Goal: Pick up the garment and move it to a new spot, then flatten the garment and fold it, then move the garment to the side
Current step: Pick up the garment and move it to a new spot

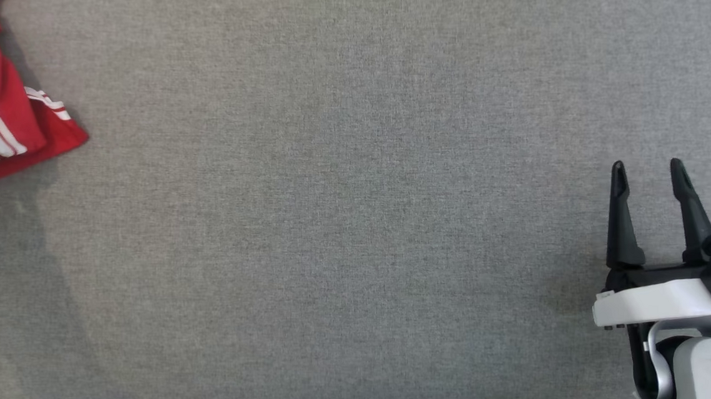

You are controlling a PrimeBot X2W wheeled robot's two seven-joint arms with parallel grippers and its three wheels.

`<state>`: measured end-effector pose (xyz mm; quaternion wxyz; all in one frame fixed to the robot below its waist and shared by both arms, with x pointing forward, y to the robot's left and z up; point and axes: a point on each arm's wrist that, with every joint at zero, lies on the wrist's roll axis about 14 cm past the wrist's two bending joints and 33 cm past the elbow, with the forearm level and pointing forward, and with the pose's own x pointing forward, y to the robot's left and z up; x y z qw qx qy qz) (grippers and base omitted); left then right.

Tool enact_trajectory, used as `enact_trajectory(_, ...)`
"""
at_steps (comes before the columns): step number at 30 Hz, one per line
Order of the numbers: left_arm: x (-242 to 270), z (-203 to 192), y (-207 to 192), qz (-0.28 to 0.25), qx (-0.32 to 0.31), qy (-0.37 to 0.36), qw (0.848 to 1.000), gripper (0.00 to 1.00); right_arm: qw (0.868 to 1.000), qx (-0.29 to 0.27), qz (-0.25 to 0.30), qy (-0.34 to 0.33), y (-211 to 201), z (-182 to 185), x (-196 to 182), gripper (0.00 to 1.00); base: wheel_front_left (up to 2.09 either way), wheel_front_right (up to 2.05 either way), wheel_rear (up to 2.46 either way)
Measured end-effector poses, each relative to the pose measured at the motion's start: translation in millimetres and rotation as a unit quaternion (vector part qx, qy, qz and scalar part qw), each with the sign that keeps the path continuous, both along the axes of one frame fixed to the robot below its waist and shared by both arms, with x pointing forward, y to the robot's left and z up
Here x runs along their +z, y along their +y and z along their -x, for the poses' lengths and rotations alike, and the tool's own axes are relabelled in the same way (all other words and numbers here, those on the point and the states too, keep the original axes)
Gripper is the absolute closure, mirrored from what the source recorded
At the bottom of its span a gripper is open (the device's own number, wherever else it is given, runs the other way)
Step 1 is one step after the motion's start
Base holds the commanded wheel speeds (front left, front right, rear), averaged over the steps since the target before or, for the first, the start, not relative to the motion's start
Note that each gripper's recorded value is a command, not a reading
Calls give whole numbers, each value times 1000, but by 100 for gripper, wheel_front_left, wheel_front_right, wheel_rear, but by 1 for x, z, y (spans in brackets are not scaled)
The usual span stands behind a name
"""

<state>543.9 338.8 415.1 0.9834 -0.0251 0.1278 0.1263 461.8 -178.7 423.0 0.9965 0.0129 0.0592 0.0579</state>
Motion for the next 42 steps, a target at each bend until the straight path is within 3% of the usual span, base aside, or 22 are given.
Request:
enact_trajectory(9, 98, -9, -4, -55, -36, -119, 991, 100, 999, 9, -23, -22, 15, 10, 21, 0, 0, 0, 0)
enact_trajectory(17, 208, -15, -46, -104, -107, -233, 961, 100, 998, -1, -40, -39, 15, 24, 37, 0, 0, 0, 0)
enact_trajectory(22, 264, -18, -100, -114, -170, -288, 936, 100, 998, -23, -46, -45, 3, 35, 42, 0, 0, 0, 0)
enact_trajectory(30, 351, -6, -238, -92, -313, -380, 866, 100, 995, -75, -48, -48, -29, 58, 47, 0, 0, 0, 0)
enact_trajectory(35, 369, 4, -309, -64, -383, -399, 831, 100, 992, -109, -45, -50, -51, 73, 50, 0, 0, 0, 0)
enact_trajectory(39, 354, 5, -351, -28, -425, -382, 820, 100, 989, -131, -49, -56, -65, 82, 55, 0, 0, 0, 0)
enact_trajectory(42, 330, 2, -372, 8, -439, -362, 822, 100, 986, -146, -50, -57, -74, 88, 56, 0, 0, 0, 0)
